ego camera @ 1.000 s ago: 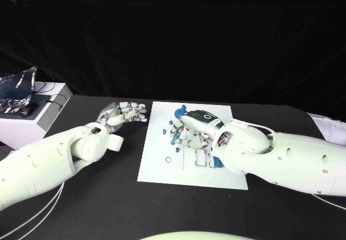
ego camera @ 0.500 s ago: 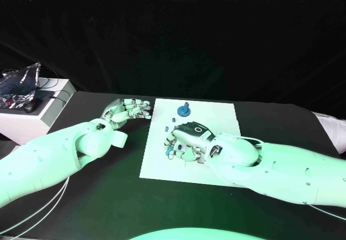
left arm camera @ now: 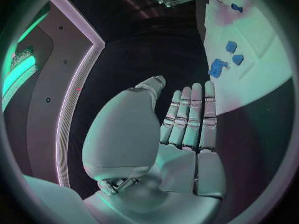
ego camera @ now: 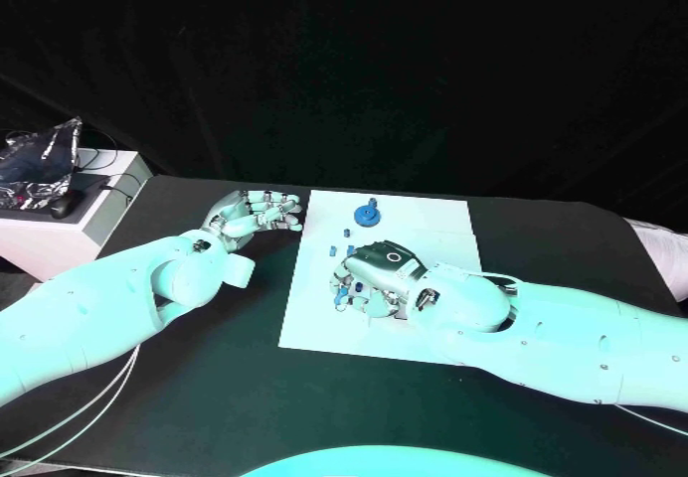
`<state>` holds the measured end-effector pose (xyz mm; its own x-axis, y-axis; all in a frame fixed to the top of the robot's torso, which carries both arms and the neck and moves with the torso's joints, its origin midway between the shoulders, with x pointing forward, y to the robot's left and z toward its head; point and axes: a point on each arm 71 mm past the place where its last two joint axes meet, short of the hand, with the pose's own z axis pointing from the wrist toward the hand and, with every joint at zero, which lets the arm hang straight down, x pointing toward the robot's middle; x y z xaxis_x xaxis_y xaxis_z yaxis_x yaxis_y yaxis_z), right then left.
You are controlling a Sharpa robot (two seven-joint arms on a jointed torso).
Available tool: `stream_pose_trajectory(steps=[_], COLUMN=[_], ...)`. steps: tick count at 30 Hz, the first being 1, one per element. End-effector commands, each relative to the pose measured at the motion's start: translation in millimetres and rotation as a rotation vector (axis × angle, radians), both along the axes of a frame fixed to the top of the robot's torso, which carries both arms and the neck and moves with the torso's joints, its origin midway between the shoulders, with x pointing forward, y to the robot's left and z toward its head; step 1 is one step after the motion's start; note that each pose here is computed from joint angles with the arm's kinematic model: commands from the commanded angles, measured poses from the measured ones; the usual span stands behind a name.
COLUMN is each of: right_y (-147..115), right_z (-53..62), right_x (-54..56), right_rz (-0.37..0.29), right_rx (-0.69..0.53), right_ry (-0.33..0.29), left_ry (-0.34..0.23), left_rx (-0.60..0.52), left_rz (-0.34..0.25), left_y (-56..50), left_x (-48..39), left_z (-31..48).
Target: Assemble the parts on the task board
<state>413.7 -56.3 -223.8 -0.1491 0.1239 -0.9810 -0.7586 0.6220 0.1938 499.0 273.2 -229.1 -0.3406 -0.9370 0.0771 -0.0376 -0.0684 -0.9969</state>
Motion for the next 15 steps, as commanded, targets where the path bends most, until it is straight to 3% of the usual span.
stream_pose_trajectory(steps=[1, 15], right_y=[0.8, 0.2], right_z=[-2.2, -8.3], right_x=[0.0, 1.7], right_rz=[-0.004, -0.008], right_rx=[-0.035, -0.058], right_ry=[-0.017, -0.006], left_ry=[-0.002, -0.002], left_rx=[-0.014, -0.014], left_rz=[-0.016, -0.017], left_y=[-2.2, -2.2], left_x=[-0.6, -0.6], left_z=[1.1, 1.1])
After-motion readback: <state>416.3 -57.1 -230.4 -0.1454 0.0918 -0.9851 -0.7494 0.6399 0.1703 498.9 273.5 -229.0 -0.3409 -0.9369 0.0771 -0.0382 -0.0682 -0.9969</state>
